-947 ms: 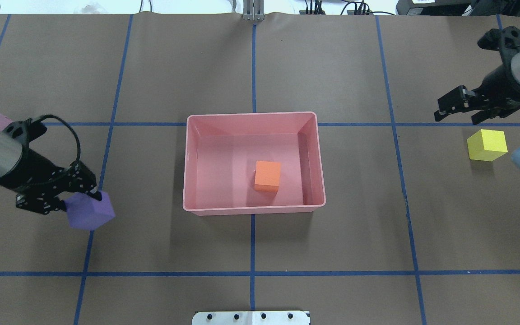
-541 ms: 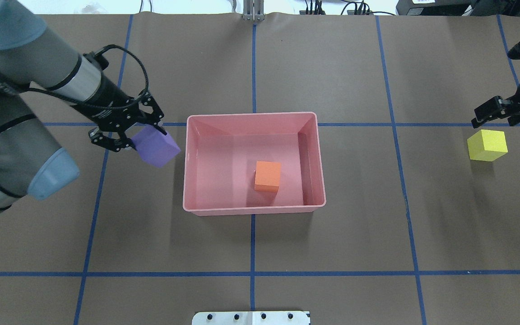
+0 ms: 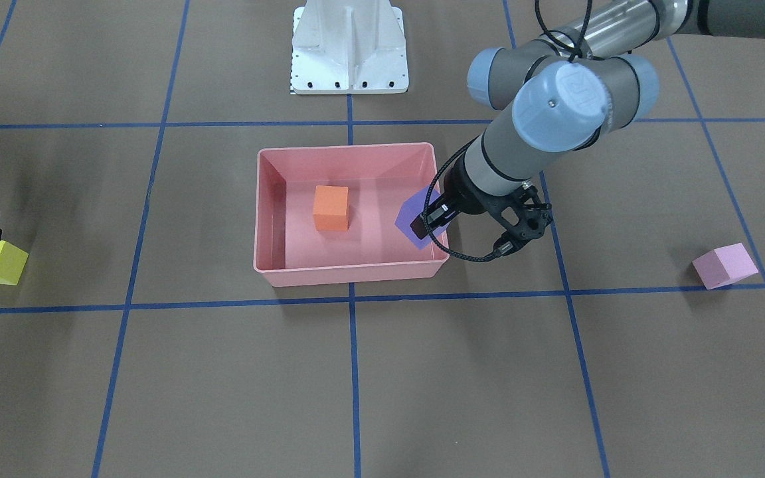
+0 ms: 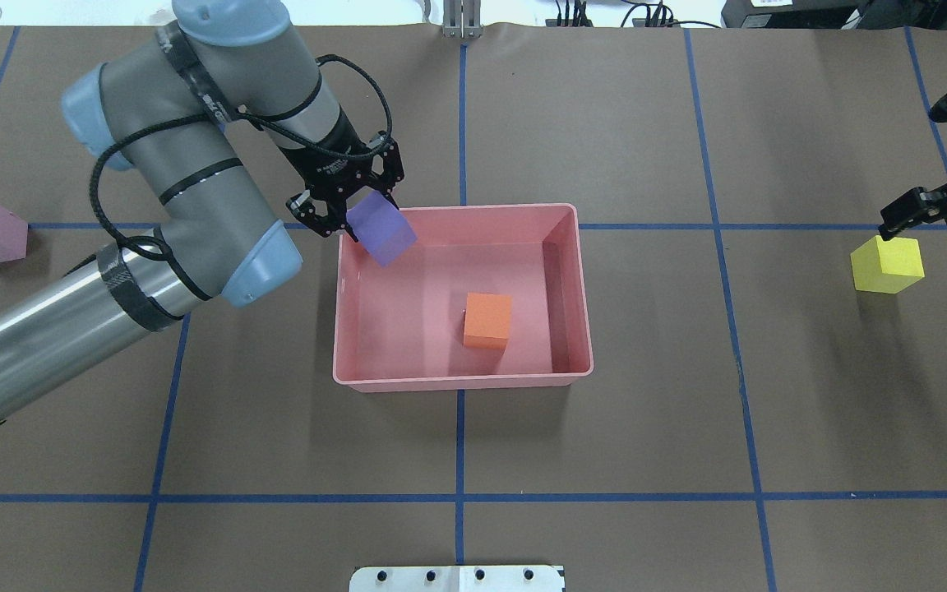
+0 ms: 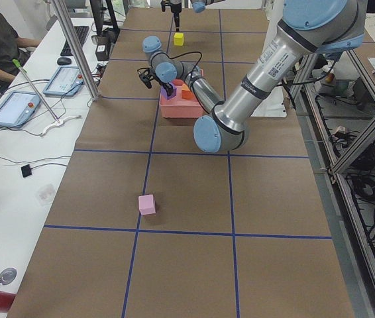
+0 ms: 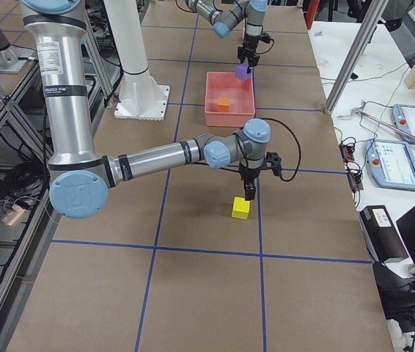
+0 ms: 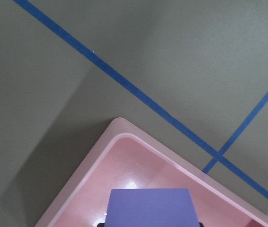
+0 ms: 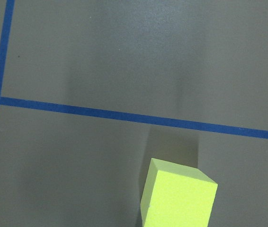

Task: Place blocks into pink bin with both arms
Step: 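Carry the purple cube into the bin while the right gripper grasps the yellow cube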

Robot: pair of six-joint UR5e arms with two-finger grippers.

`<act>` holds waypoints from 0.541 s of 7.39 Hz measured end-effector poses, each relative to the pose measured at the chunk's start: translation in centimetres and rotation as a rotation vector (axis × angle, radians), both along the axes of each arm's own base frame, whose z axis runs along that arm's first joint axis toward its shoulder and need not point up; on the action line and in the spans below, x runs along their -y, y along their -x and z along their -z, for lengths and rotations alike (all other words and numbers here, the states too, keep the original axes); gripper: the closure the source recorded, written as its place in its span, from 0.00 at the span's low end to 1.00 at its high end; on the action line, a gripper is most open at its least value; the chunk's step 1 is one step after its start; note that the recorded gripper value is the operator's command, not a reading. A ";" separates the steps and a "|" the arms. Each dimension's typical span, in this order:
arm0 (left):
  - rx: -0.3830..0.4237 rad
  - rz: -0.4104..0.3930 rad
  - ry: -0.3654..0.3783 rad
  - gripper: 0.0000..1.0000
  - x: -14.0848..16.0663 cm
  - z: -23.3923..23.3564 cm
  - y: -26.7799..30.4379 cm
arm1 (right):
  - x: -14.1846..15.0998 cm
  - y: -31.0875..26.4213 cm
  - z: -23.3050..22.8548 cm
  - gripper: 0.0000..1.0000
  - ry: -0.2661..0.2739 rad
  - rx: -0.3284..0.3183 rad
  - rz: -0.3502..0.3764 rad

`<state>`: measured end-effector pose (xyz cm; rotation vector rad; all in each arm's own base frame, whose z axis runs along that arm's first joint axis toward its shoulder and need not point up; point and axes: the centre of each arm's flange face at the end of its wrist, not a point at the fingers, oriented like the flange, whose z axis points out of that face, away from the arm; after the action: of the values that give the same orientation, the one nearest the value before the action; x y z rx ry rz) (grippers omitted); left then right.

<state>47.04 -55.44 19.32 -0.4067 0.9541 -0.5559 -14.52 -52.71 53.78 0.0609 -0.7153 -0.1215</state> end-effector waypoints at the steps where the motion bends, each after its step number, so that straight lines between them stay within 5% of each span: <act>1: 0.018 -0.014 -0.003 0.58 -1.0 -0.4 -1.9 | 0.0 -0.1 -0.5 0.00 0.001 -0.012 0.000; 2: 0.028 -0.024 -0.003 0.33 -1.5 -0.7 -2.9 | 0.0 -0.2 -1.1 0.00 0.007 -0.025 -0.002; 4: 0.043 -0.029 -0.004 0.13 -1.9 -1.3 -4.0 | 0.2 0.0 -3.3 0.00 0.036 -0.044 -0.007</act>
<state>51.01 -53.50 20.59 -0.4025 0.9065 -0.5339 -14.51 -52.95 57.11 0.0265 -0.6729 -0.1028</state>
